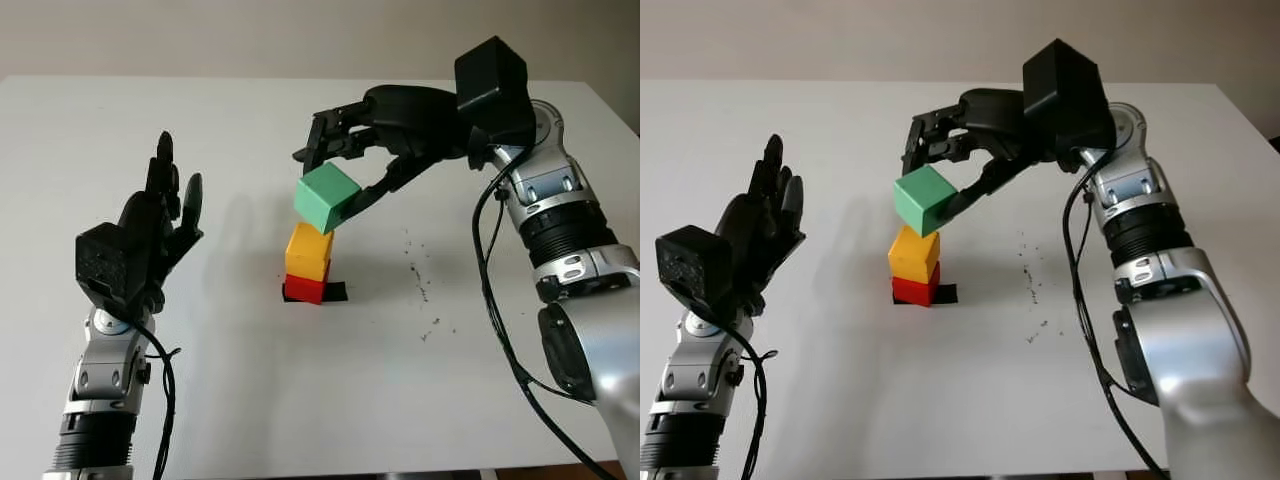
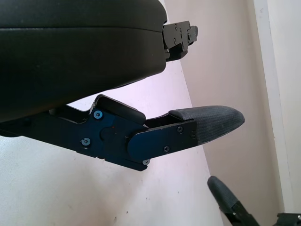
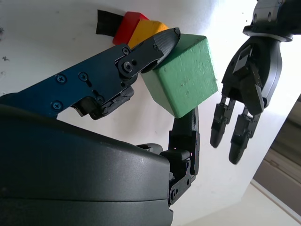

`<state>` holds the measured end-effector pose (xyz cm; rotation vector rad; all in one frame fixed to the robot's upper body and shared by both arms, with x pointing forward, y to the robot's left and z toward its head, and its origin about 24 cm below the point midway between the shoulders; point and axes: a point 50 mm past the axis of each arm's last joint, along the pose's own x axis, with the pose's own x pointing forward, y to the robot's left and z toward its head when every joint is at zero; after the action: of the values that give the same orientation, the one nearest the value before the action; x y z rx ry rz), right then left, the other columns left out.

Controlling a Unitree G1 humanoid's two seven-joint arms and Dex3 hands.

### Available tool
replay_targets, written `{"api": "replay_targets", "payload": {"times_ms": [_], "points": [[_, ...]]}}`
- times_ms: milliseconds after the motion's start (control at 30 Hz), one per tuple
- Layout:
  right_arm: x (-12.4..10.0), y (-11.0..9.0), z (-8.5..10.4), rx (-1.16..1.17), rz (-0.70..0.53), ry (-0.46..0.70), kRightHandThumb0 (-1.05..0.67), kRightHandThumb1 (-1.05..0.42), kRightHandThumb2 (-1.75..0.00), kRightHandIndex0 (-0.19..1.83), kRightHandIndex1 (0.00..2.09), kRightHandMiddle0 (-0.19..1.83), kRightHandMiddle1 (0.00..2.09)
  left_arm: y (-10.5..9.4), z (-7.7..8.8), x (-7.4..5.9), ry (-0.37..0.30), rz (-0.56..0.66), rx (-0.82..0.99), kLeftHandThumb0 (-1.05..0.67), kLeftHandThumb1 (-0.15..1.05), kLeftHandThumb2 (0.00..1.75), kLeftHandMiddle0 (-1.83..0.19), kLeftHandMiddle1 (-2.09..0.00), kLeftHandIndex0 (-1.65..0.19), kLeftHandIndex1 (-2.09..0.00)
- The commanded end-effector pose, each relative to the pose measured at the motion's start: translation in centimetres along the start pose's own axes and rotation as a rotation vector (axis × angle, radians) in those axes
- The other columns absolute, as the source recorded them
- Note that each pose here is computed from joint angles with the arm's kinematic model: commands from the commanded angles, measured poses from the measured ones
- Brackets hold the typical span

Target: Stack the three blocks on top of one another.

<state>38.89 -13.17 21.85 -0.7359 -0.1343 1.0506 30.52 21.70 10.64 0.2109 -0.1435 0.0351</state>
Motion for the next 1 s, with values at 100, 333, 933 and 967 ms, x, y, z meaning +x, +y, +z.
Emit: {"api": "replay_targets", "payload": {"times_ms": [100,333,933,967], "points": [[0.7,0.1,0.3,0.015,0.038,-0.011,-0.51,-0.93,-0.05,0.3,0.04,0.43,1.5,-0.2,0.3,0.0,-0.017,0.001,0.004,-0.83,1.05,0.66,0.16,-0.05,0.16,-0.06],[1.4,0.5,-0.1,0.029,0.069,0.012,-0.52,-0.93,-0.05,0.3,0.04,0.42,1.5,-0.3,0.3,0.0,-0.019,0.005,0.002,-0.83,1.05,0.66,0.16,-0.05,0.16,-0.06],[2.1,0.5,0.1,-0.001,0.067,0.029,-0.52,-0.94,-0.06,0.29,0.04,0.39,1.53,-0.3,0.3,-0.1,-0.023,0.004,-0.006,-0.83,1.05,0.65,0.16,-0.05,0.16,-0.05],[2.2,0.5,0.1,-0.003,0.063,0.029,-0.51,-0.94,-0.06,0.29,0.04,0.38,1.53,-0.3,0.2,0.0,-0.022,0.004,-0.002,-0.83,1.05,0.64,0.16,-0.05,0.16,-0.05]]}}
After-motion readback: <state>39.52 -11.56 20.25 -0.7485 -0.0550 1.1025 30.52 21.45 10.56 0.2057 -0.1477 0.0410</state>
